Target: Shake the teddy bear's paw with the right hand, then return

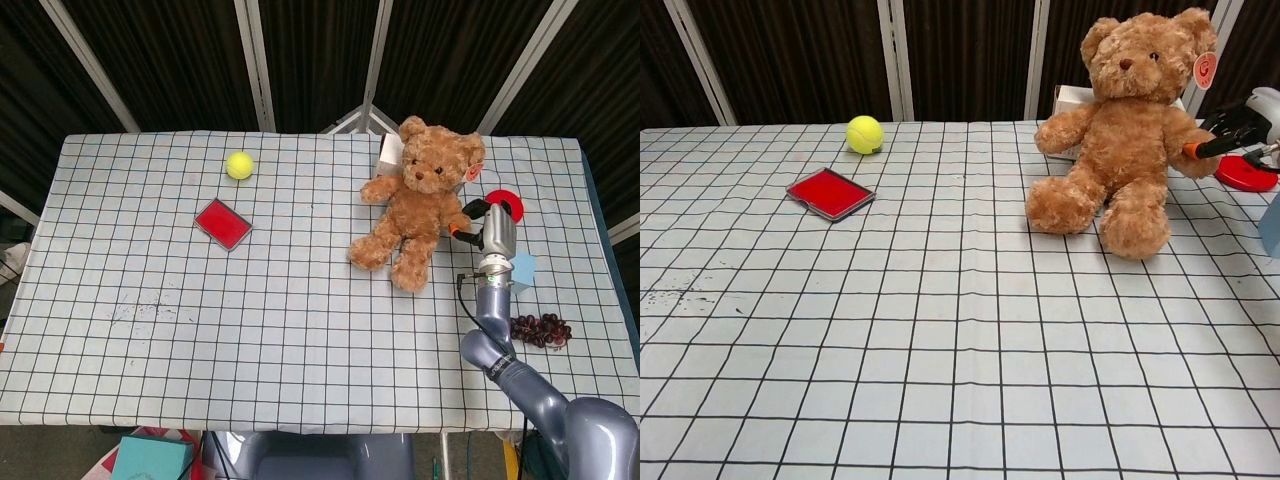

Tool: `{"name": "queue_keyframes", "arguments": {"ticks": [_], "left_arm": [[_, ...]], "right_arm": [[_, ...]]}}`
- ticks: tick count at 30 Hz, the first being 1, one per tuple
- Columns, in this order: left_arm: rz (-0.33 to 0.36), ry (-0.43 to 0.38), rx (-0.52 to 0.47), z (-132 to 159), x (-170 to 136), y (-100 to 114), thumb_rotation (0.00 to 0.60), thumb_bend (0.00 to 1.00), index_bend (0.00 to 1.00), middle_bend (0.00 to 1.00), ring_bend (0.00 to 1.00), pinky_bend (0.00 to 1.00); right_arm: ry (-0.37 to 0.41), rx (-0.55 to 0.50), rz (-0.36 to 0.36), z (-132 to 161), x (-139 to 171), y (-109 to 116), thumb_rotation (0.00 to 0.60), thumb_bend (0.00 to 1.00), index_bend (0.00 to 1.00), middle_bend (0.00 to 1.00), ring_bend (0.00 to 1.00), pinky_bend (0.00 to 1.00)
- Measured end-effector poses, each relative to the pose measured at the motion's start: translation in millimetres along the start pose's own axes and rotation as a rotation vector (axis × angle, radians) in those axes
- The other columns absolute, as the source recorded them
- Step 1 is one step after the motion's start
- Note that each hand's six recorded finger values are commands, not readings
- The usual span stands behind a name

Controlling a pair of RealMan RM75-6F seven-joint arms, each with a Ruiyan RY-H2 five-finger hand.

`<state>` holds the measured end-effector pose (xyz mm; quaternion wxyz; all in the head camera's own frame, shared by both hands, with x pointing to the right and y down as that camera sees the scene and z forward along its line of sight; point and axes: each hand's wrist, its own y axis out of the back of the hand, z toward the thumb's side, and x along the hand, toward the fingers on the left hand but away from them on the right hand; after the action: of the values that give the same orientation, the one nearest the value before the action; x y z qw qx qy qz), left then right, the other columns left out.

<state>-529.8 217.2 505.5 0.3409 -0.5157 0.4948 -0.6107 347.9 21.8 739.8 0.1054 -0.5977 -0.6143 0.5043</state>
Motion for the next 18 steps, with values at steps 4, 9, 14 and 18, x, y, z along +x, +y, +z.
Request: {"name": "queue_keyframes", "arguments": {"ticks": [4,9,14,18], "left_arm": [[-0.003,0.001,0.003,1,1,-1,0.600,0.20,0.26,0.12,0.06,0.19],[-0.002,0.002,0.004,0,0,-1,0.600,0.20,0.26,0.12,0.06,0.19],[-0.004,0.000,0.004,1,0,-1,0.600,0.20,0.26,0.12,0.06,0.19],[-0.004,0.002,0.004,1,0,-1,0.600,0.20,0.26,0.12,0.06,0.19]], "right_arm": [[0.032,-0.004,-0.002,11,-1,2,0.600,0.42,0.68,0.56,0.42,0.00],[0.053,0.000,-0.001,18,1,2,0.600,0.42,0.68,0.56,0.42,0.00],[0.008,0.003,0.021,1,4,-4,0.600,0.42,0.68,0.56,0.42,0.00],[0.005,0.003,0.024,-1,3,-5,0.600,0.42,0.63,0.54,0.41,0.00]]}}
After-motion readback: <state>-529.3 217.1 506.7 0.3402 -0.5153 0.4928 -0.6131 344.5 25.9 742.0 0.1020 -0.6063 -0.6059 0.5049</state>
